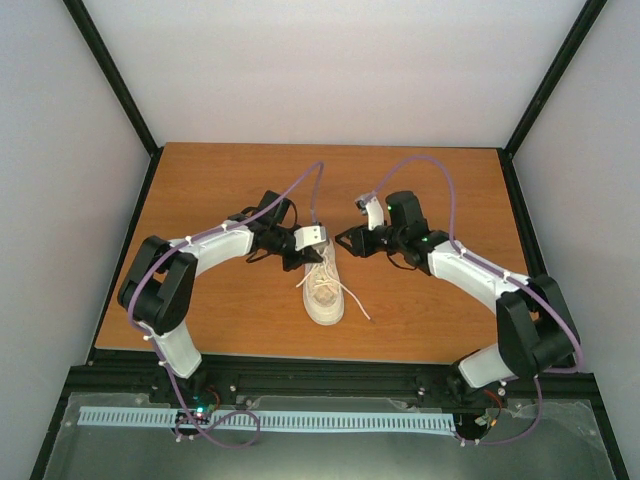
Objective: Tie the shoes
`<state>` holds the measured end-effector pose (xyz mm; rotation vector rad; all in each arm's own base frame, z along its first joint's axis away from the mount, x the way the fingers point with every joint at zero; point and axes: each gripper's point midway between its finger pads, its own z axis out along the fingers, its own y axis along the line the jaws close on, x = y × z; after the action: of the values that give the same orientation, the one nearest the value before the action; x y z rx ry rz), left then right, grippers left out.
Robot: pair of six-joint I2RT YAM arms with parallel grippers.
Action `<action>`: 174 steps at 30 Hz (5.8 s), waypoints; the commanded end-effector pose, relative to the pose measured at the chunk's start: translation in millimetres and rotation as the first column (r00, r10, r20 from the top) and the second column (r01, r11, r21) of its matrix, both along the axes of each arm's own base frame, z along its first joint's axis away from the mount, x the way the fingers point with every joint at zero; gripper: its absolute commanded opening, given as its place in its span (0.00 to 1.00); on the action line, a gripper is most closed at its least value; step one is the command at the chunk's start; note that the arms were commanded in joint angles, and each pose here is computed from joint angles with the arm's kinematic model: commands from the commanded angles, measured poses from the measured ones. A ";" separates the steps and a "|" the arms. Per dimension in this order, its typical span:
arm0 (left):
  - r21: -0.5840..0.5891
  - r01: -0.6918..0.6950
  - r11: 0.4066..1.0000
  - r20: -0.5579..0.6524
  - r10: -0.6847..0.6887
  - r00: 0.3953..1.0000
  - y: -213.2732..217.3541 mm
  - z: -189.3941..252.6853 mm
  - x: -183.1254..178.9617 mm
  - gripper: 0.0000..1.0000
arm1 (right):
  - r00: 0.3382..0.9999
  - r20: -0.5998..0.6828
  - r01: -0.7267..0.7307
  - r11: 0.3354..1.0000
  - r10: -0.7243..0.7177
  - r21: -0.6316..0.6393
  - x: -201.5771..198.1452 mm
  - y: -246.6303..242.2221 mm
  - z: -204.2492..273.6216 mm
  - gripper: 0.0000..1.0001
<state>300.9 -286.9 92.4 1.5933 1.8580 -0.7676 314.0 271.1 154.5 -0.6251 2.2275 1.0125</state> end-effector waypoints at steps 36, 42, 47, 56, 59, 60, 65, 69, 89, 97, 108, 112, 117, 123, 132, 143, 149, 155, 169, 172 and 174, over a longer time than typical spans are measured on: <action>-0.054 -0.161 0.985 0.118 0.166 0.979 3.5 20.4 29.8 0.01 | 0.975 -0.093 -0.195 0.979 0.201 0.063 16.4 25.0 -49.5 0.13; -0.067 -0.157 0.985 0.116 0.164 0.980 3.3 24.4 26.8 0.01 | 0.936 -0.121 -0.312 0.937 0.331 0.155 1.6 46.8 -50.8 0.09; -0.073 -0.153 0.986 0.115 0.160 0.980 2.4 26.3 26.3 0.01 | 0.915 -0.136 -0.358 0.919 0.380 0.164 -12.7 49.2 -56.5 0.12; -0.058 -0.152 0.987 0.112 0.157 0.981 3.9 24.1 25.4 0.01 | 0.913 -0.114 -0.372 0.913 0.392 0.165 -18.8 48.6 -53.6 0.16; -0.068 -0.140 0.988 0.104 0.147 0.984 2.2 26.3 23.2 0.01 | 0.919 -0.122 -0.353 0.921 0.374 0.165 -13.5 53.9 -56.9 0.15; -0.071 -0.140 0.988 0.102 0.147 0.984 1.8 27.0 23.4 0.01 | 0.920 -0.122 -0.352 0.921 0.374 0.164 -13.0 56.3 -58.2 0.15; -0.073 -0.140 0.987 0.090 0.147 0.985 0.6 26.5 23.2 0.01 | 0.924 -0.119 -0.342 0.925 0.362 0.164 -11.4 63.3 -60.5 0.14; -0.072 -0.139 0.988 0.086 0.145 0.986 1.6 26.7 21.9 0.01 | 0.936 -0.100 -0.322 0.935 0.338 0.145 -9.8 60.3 -58.0 0.04; -0.068 -0.165 0.984 0.062 0.170 0.984 8.0 34.5 28.5 0.01 | 0.954 -0.044 -0.292 0.954 0.296 0.073 -14.8 45.6 -50.7 0.03; -0.073 -0.157 0.985 0.058 0.161 0.985 8.4 34.3 25.4 0.01 | 0.945 -0.035 -0.321 0.940 0.327 0.112 -18.8 50.1 -46.2 0.04; -0.104 -0.141 0.984 0.007 0.143 0.990 2.0 37.2 21.6 0.01 | 0.942 -0.033 -0.326 0.935 0.333 0.142 -17.4 60.8 -49.2 0.18; -0.116 -0.126 0.985 -0.006 0.126 0.992 0.0 38.8 18.3 0.01 | 0.944 -0.043 -0.318 0.937 0.327 0.144 -15.7 64.2 -53.5 0.17; -0.107 -0.125 0.986 -0.013 0.125 0.992 0.9 36.7 17.2 0.01 | 0.957 -0.011 -0.288 0.950 0.291 0.120 -11.4 60.7 -49.9 0.03; -0.084 -0.138 0.987 0.013 0.140 0.990 7.2 37.7 19.5 0.14 | 0.967 0.013 -0.254 0.966 0.254 0.055 -12.8 49.3 -46.5 0.03; -0.119 -0.096 0.988 0.026 0.099 0.995 5.8 64.7 24.4 0.50 | 0.963 0.000 -0.269 0.963 0.269 0.021 -18.4 49.1 -48.0 0.03; -0.136 -0.066 0.988 -0.006 0.066 0.998 -7.4 72.4 12.4 0.58 | 0.959 0.002 -0.284 0.959 0.284 0.011 -19.6 58.7 -46.3 0.03; -0.137 -0.155 0.978 0.026 0.160 0.987 -4.1 80.8 27.8 0.01 | 0.962 0.015 -0.271 0.963 0.271 -0.006 -17.9 56.8 -43.6 0.03; -0.081 -0.173 0.982 0.005 0.173 0.985 17.0 62.3 17.0 0.01 | 0.981 0.026 -0.192 0.980 0.193 -0.054 -12.7 41.7 -46.1 0.03; 0.057 -0.215 0.975 -0.060 0.218 0.974 40.4 16.4 9.4 0.01 | 1.000 -0.006 -0.009 0.995 0.009 -0.101 -3.5 -0.7 -58.9 0.03; 0.094 -0.225 0.970 -0.058 0.231 0.971 46.9 8.8 9.1 0.01 | 1.000 -0.015 0.016 0.994 -0.018 -0.107 -3.7 -11.0 -62.1 0.03; 0.109 -0.236 0.965 -0.052 0.243 0.969 51.4 5.3 11.1 0.01 | 0.999 -0.025 0.030 0.992 -0.033 -0.120 -5.4 -17.8 -66.2 0.03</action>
<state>308.8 -250.6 110.6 1.3699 2.0689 -0.6949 303.8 269.9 89.4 -0.6922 2.3162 0.9396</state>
